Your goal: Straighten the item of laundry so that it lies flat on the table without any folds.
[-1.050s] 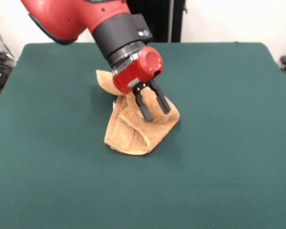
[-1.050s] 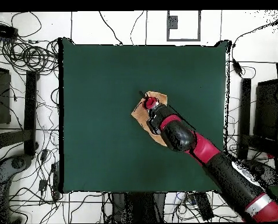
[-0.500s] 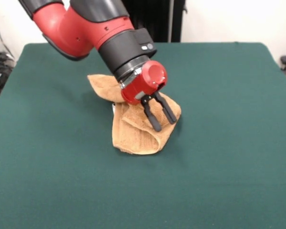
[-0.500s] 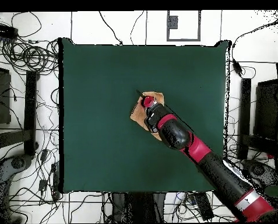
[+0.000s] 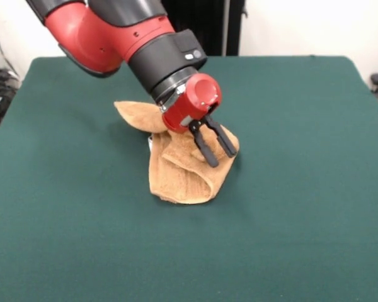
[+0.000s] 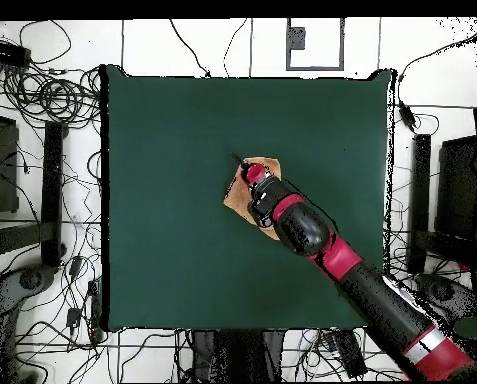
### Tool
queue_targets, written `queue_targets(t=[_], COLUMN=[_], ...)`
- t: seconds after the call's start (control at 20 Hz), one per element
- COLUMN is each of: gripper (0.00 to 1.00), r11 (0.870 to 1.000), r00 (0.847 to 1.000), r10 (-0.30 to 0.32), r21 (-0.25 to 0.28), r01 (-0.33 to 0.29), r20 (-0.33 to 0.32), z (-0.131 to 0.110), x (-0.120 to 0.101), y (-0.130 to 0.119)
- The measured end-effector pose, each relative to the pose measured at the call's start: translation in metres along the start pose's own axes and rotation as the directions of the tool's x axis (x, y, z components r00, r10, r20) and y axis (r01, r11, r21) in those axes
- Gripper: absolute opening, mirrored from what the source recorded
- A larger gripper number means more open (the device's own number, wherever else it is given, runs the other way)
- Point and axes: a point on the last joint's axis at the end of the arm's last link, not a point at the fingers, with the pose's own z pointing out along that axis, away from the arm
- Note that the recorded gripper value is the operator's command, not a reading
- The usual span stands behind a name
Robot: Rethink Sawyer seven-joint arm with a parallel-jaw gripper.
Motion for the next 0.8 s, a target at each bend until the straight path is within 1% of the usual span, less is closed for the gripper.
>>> queue_targets(t=[0.1, 0.25, 0.35, 0.4, 0.5, 0.55, 0.6, 0.65, 0.7, 0.8], gripper=[1.0, 1.0, 1.0, 1.0, 1.0, 1.0, 1.0, 1.0, 1.0, 1.0], r11=[1.0, 0.999, 0.996, 0.995, 0.991, 0.99, 0.985, 0.982, 0.978, 0.97], r00=[1.0, 0.999, 0.994, 0.992, 0.983, 0.977, 0.96, 0.95, 0.938, 0.909], r10=[-0.003, -0.016, -0.003, 0.001, 0.034, 0.051, 0.09, 0.108, 0.129, 0.17], r21=[0.009, 0.045, 0.094, 0.1, 0.131, 0.142, 0.168, 0.18, 0.196, 0.228], r01=[0.003, 0.018, 0.014, 0.011, -0.011, -0.022, -0.045, -0.056, -0.067, -0.086], r20=[-0.013, -0.048, -0.112, -0.122, -0.181, -0.207, -0.266, -0.292, -0.322, -0.38], z=[-0.001, -0.003, -0.011, -0.013, -0.023, -0.028, -0.038, -0.043, -0.049, -0.061], x=[0.001, 0.003, 0.003, 0.003, 0.003, 0.003, 0.003, 0.004, 0.005, 0.008], y=[0.002, 0.003, 0.006, 0.006, 0.009, 0.01, 0.012, 0.012, 0.012, 0.01])
